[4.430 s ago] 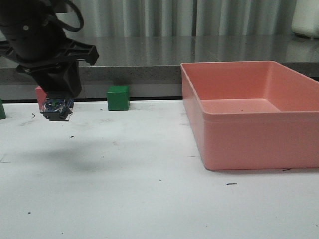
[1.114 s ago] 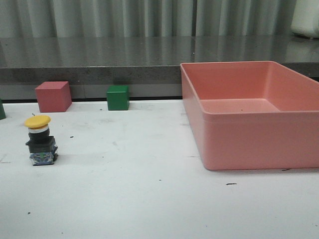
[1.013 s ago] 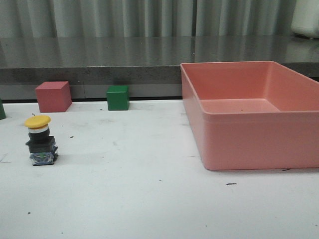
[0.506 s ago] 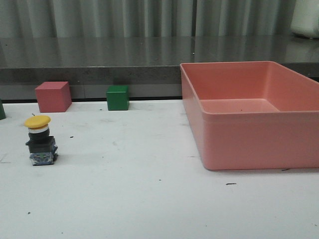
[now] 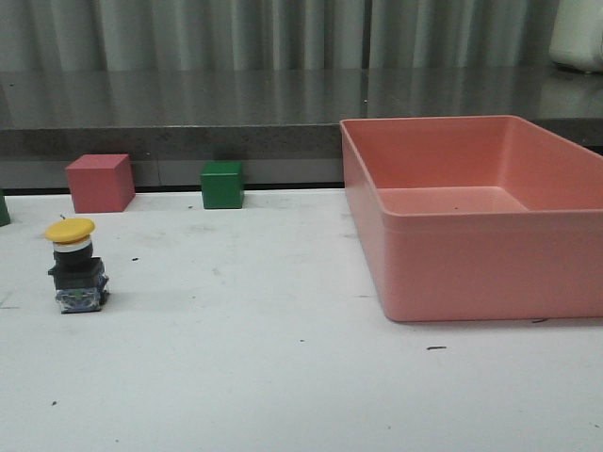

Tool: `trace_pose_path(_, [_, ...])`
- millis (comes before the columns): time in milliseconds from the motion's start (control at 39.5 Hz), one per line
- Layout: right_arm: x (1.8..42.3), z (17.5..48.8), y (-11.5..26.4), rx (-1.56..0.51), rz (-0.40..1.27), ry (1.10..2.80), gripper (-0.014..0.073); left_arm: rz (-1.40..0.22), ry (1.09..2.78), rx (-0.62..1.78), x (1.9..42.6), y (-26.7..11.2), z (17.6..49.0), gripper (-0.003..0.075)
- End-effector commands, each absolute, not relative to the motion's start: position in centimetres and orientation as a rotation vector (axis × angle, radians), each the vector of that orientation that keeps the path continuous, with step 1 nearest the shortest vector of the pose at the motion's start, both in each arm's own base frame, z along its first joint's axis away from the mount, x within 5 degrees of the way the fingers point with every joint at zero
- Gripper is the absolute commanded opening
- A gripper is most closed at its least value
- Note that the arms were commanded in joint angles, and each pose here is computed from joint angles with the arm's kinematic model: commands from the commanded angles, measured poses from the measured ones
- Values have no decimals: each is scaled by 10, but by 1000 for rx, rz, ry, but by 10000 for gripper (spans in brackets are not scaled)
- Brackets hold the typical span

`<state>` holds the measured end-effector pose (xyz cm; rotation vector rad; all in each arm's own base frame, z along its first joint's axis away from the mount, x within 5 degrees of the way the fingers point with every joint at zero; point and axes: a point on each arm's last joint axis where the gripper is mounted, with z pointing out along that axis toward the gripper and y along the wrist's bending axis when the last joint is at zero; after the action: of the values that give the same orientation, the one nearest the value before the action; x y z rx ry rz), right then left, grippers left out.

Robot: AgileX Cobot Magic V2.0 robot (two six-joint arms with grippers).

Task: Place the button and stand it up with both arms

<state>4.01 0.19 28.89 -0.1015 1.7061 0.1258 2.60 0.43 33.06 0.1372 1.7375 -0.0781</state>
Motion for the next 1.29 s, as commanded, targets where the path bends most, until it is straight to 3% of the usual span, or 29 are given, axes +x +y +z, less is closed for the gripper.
trace_pose_path(0, [40, 304, 2, -107, 116, 1610, -68, -94, 1650, 134, 25, 4, 346, -20])
trace_pose_path(456, [40, 304, 2, -107, 116, 1610, -68, -105, 1651, 132, 25, 3, 346, -20])
trace_pose_path(785, [40, 304, 2, -107, 116, 1610, -68, -383, 1510, 55, 34, -11, 338, -20])
trace_pose_path(987, [40, 304, 2, -107, 116, 1610, -68, -388, 1435, 13, 33, -9, 298, -20])
trace_pose_path(1266, [40, 304, 2, -107, 116, 1610, -68, -212, 1513, -142, 47, -2, 237, -20])
